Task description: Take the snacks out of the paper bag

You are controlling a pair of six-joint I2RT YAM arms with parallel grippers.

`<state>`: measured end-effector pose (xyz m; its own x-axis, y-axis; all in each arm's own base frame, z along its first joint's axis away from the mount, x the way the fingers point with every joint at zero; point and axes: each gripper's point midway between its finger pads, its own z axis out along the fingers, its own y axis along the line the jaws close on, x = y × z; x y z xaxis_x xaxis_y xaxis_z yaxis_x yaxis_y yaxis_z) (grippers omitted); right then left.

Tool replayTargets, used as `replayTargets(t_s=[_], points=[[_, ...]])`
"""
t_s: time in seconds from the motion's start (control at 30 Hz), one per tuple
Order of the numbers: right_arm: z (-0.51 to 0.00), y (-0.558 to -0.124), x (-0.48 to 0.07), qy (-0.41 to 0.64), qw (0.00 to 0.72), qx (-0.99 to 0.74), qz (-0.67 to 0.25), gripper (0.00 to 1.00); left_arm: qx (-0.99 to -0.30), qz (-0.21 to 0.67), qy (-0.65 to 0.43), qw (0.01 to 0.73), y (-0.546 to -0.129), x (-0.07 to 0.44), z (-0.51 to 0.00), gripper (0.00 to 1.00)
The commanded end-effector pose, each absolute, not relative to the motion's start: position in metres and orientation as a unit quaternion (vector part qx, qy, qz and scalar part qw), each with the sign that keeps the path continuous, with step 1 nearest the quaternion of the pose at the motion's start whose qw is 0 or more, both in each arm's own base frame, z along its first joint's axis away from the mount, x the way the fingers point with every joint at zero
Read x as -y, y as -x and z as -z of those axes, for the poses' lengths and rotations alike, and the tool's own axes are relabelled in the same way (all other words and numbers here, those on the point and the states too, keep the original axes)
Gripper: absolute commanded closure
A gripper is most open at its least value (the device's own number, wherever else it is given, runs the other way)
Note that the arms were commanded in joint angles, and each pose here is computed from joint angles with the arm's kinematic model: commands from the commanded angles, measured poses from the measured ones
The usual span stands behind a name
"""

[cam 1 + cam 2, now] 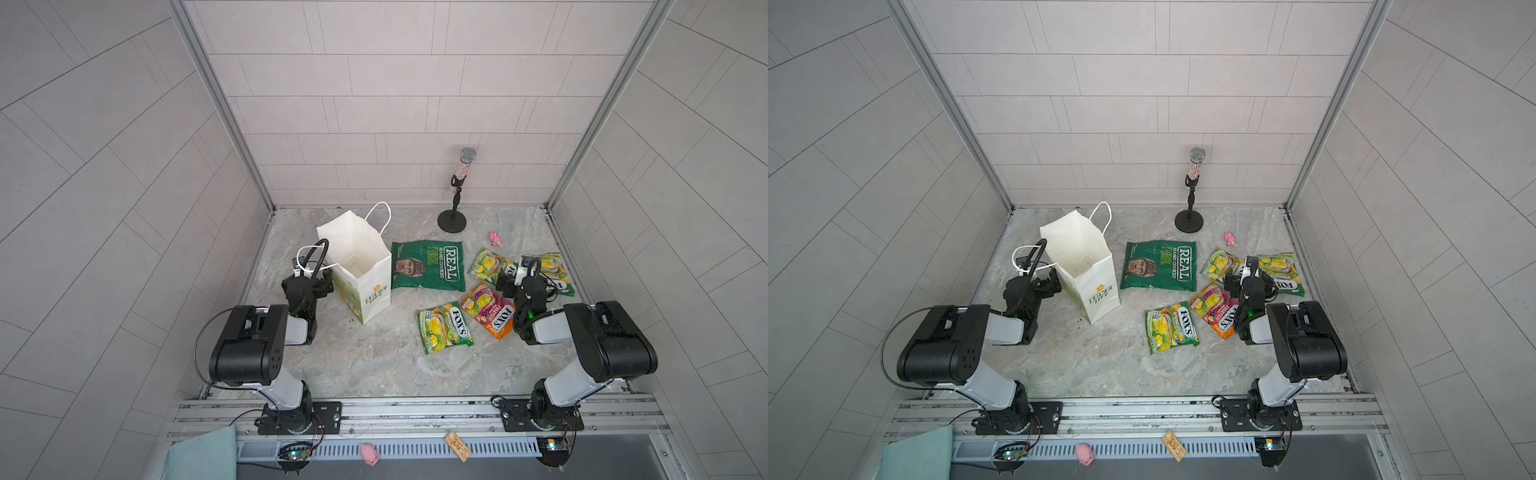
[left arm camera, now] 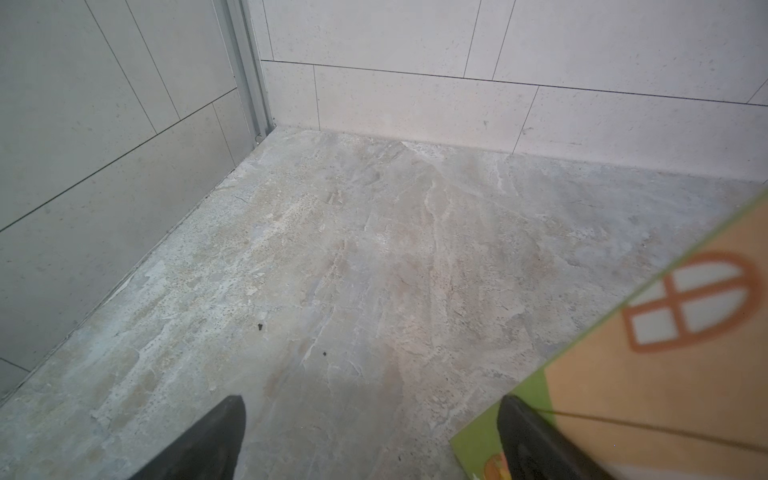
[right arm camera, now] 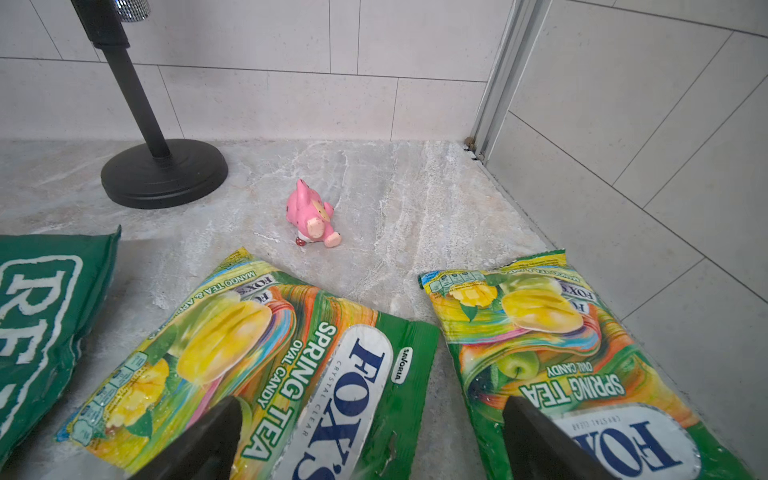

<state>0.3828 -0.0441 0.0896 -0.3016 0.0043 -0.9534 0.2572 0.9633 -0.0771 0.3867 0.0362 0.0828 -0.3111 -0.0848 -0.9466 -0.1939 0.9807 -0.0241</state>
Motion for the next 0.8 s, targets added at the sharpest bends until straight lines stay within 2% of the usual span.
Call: replayTargets(t_s=[0.0,0.77], points=[[-0.0947,-0.3838,0.0453,-0.079,0.589,-0.796,0.12,0.01,-0.802,-0.047,0.088,0.59,-0.3891,-0.0377,-0.0906,0.0],[-0.0952,-0.3838,0.0448,-0.078,0.59,-0.795,0.119,0.01,-0.806,-0.045,0.078,0.584,-0.3919,-0.0344,-0.089,0.0]])
